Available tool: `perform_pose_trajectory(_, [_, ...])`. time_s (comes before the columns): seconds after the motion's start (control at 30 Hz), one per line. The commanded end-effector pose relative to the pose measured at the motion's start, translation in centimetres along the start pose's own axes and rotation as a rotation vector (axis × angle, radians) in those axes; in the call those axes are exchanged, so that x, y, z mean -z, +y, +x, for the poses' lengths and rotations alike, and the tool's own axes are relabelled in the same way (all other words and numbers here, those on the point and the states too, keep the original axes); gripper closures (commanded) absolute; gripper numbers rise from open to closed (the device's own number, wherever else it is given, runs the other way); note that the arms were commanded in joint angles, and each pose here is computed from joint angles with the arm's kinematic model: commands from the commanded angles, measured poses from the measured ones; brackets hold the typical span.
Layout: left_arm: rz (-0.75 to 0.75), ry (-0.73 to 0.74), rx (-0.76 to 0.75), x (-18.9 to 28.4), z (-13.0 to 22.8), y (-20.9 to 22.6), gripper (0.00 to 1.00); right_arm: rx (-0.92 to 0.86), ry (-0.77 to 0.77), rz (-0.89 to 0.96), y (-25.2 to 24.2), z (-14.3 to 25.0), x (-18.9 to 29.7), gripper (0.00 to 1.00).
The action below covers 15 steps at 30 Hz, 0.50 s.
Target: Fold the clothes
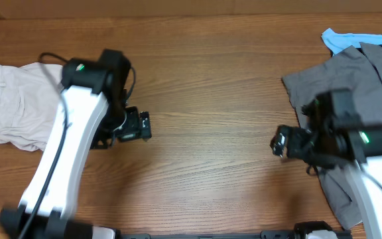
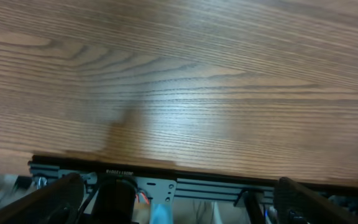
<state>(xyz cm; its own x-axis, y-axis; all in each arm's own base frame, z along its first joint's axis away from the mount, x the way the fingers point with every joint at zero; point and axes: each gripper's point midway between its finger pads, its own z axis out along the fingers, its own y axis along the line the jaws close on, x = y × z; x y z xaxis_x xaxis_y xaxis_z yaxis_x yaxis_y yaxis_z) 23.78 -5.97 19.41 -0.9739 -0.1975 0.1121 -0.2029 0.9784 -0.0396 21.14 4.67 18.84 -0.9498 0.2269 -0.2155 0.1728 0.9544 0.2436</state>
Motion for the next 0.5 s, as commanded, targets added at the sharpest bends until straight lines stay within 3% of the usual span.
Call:
perform_pose_trajectory(0.0, [0.075,-0.155,-0.02,3.1,3.0,0.2,0.0,0.047,-0.195,-0.064,0.5,0.9,4.1,0.0])
perform_pose_trajectory(0.27, [0.148,-0.836,0.032,9.5,5.2,4.0,0.0,0.102,-0.779,-0.079,-0.6,0.8,13.9,0.0])
perform_pose_trajectory(0.47, [0.037,-1.22,0.216,11.3,3.6,8.9,0.0,0.045,-1.003,0.0,-1.9,-2.0,17.7,0.0])
